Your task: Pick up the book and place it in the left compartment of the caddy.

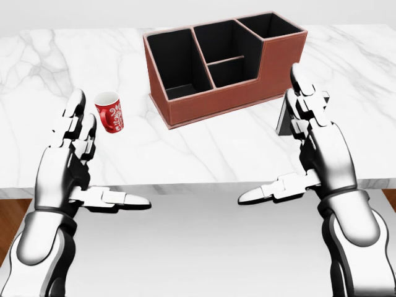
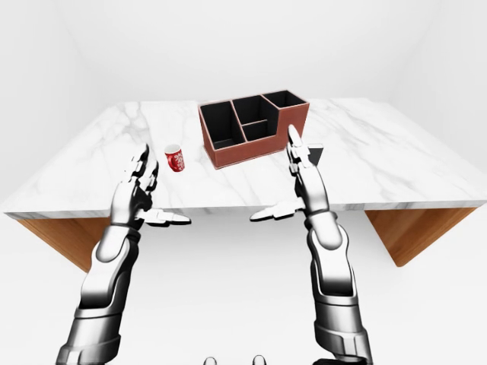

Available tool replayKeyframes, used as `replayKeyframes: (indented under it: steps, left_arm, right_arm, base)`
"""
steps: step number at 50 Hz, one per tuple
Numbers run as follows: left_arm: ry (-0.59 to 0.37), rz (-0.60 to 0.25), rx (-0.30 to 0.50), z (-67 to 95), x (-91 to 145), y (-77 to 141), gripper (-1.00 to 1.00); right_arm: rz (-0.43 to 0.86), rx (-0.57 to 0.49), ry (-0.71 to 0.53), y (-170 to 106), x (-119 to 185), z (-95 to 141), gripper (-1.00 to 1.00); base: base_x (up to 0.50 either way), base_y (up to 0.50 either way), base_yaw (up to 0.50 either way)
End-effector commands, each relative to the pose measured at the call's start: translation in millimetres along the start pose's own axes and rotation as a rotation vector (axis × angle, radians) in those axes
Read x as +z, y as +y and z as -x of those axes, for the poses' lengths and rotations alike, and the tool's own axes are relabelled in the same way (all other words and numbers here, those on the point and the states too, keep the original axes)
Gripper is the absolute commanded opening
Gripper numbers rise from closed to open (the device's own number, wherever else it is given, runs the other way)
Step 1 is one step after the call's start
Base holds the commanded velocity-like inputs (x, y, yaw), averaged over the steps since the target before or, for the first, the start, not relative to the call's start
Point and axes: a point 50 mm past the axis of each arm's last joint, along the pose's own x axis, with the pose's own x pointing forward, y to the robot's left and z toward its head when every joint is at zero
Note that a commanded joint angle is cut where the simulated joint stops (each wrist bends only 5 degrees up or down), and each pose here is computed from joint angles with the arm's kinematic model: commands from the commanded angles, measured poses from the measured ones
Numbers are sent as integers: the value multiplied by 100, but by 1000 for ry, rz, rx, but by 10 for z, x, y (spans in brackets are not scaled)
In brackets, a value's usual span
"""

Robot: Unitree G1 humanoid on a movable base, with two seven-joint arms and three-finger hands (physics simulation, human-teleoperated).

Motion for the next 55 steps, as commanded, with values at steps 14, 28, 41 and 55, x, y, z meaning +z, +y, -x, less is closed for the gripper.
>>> replayKeyframes:
  steps: [14, 28, 41, 55]
  left_arm:
    - [-165, 11, 11, -187, 419, 60, 100]
    - [-148, 28, 18, -206, 380, 48, 100]
    - [-128, 44, 27, -172, 321, 49, 100]
    - [-128, 47, 44, -158, 320, 88, 100]
  right_arm:
    - [77, -2, -152, -235, 408, -166, 100]
    - [46, -4, -165, -265, 431, -196, 100]
    - [44, 7, -144, -198, 379, -209, 100]
    - [65, 10, -124, -143, 341, -240, 100]
  base:
    - [0, 0, 0]
    - [0, 0, 0]
    - [-2, -46, 0]
    - [0, -6, 0]
